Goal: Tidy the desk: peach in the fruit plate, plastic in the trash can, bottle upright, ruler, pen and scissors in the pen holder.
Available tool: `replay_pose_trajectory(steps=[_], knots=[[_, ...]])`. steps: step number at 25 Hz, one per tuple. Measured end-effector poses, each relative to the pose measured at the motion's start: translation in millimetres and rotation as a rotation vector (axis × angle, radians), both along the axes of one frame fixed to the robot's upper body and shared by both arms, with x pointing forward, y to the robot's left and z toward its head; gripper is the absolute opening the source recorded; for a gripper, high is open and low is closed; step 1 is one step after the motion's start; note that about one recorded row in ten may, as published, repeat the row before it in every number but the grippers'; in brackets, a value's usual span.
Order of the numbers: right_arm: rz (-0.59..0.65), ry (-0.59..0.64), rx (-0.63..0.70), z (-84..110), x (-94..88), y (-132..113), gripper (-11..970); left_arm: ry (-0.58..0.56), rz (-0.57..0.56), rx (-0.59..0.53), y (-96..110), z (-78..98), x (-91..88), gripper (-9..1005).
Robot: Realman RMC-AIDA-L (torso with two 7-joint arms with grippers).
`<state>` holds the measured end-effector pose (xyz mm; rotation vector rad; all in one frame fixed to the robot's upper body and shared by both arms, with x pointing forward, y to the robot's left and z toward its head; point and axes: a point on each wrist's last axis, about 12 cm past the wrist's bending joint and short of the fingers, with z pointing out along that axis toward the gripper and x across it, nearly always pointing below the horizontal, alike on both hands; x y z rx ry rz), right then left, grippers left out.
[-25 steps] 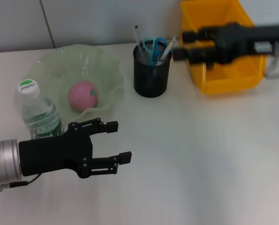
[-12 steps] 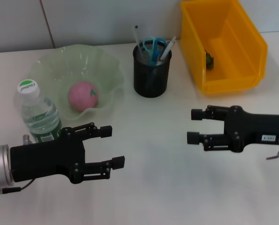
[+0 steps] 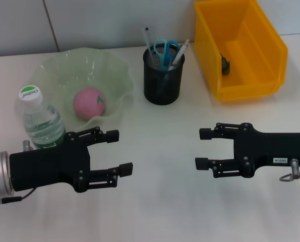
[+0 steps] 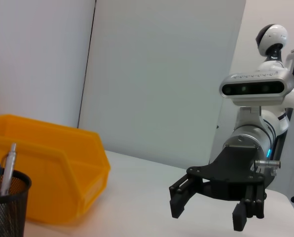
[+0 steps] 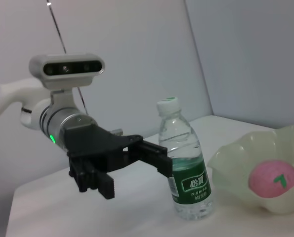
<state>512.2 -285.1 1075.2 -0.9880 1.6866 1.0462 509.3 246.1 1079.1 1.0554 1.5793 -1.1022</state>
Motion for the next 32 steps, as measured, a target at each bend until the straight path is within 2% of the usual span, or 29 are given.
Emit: replay_pose_trajectory(steps=[16,32], knots=[[0.001,-0.051,-0.014,-4.2,1.9,5,797,-0.027,-0.005,0.036,16,6.9,4.6,833],[0.006,-0.045,-0.009,-5.5,-0.3,6,798,-0.018,-0.024,0.067,15,3.2,2.6,833]])
